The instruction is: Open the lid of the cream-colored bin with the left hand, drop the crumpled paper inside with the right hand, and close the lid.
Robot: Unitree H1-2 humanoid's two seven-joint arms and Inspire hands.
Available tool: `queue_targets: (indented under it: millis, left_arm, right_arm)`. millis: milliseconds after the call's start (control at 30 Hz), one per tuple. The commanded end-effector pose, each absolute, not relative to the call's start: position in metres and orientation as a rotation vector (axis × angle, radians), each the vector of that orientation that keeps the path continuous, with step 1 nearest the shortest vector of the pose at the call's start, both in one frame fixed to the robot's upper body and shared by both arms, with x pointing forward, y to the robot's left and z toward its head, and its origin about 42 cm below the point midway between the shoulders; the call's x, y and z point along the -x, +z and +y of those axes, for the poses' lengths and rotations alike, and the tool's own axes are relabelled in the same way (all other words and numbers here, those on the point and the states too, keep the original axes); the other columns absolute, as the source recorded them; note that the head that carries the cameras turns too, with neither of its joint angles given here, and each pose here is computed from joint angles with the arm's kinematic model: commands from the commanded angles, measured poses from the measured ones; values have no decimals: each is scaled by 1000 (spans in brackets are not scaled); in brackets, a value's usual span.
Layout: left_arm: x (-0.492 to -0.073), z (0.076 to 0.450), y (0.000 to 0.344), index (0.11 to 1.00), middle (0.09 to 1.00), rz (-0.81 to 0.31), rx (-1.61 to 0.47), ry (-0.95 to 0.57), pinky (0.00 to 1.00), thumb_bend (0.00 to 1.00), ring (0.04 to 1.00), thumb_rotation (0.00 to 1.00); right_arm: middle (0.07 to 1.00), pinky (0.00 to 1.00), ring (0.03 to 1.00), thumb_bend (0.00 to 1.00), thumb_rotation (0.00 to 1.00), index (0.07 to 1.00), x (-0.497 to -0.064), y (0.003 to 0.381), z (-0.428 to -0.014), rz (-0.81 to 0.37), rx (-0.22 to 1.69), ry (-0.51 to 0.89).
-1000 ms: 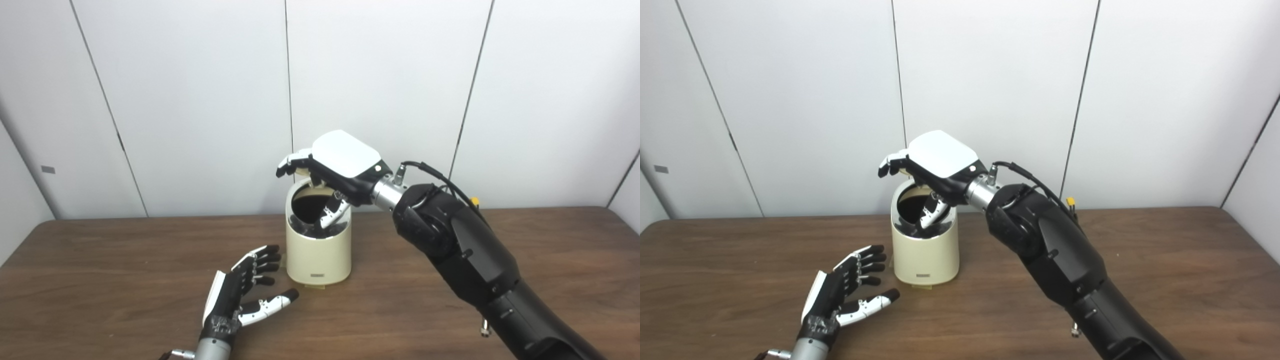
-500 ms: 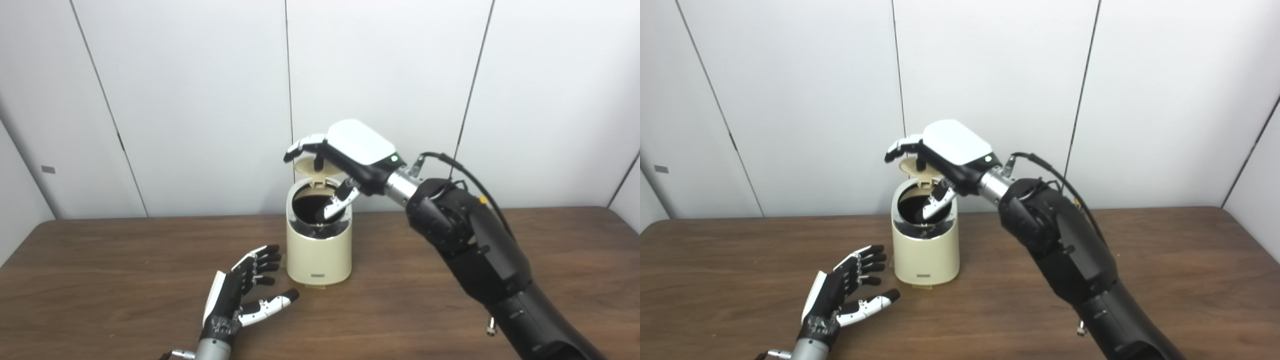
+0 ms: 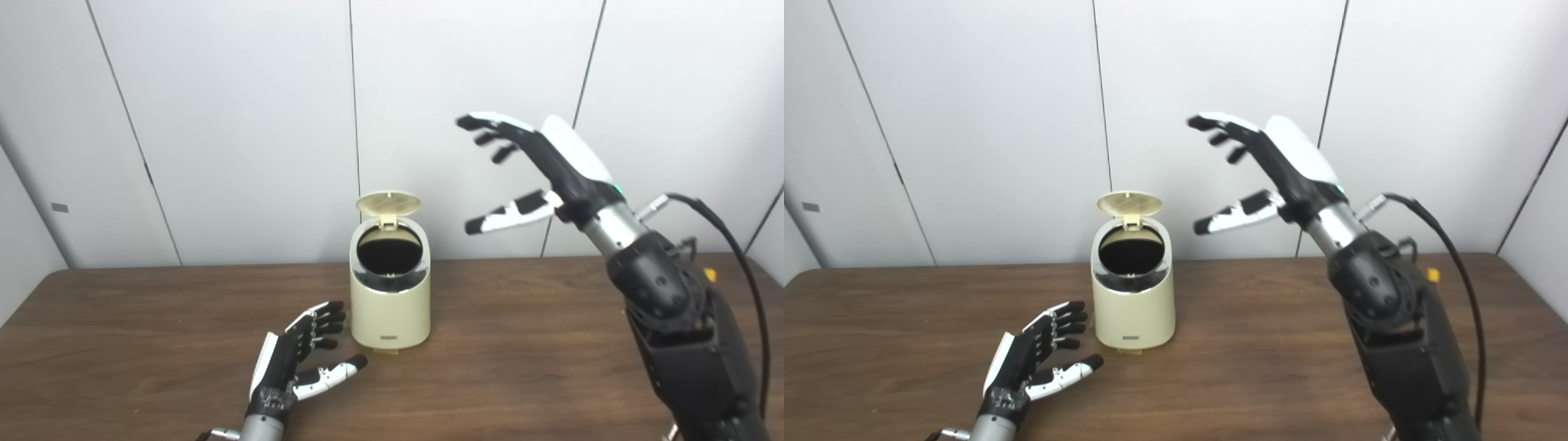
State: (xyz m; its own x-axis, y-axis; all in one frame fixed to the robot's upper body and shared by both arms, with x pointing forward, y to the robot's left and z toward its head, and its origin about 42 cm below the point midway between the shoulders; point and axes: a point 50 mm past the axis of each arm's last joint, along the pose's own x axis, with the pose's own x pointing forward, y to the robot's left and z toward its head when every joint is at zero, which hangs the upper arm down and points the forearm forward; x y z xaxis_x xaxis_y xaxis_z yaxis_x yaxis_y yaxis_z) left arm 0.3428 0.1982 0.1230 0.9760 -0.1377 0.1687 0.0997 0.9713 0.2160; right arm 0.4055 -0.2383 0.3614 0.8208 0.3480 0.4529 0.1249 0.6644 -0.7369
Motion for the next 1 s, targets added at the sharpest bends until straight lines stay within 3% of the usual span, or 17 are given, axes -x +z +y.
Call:
queue_targets:
  millis: [0,333,500,600,800,967]
  left_arm:
    - [-343,199,125,818,768,-203,-221,-118,699,746,757,115]
    - [-347,203,130,808,757,-239,-221,-101,658,759,733,120]
    - [-352,207,143,832,809,-270,-240,-70,684,768,774,204]
    - [-362,212,166,851,852,-350,-301,-54,675,782,794,258]
    - [-385,217,225,932,945,-457,-420,-58,759,835,890,329]
    - [-401,218,267,974,989,-502,-449,-76,760,891,947,312]
  right_arm:
    - [831,588,733,843,191,826,-401,374,-250,-643,834,89]
    - [843,607,753,847,145,838,-390,299,-272,-482,710,96]
    - [858,602,761,853,130,843,-391,274,-277,-429,626,105]
    - [867,588,753,842,146,857,-393,256,-282,-396,637,98]
    - [850,565,730,847,129,842,-392,232,-282,-337,627,65]
    - [858,607,743,832,159,855,-388,215,-279,-280,625,55]
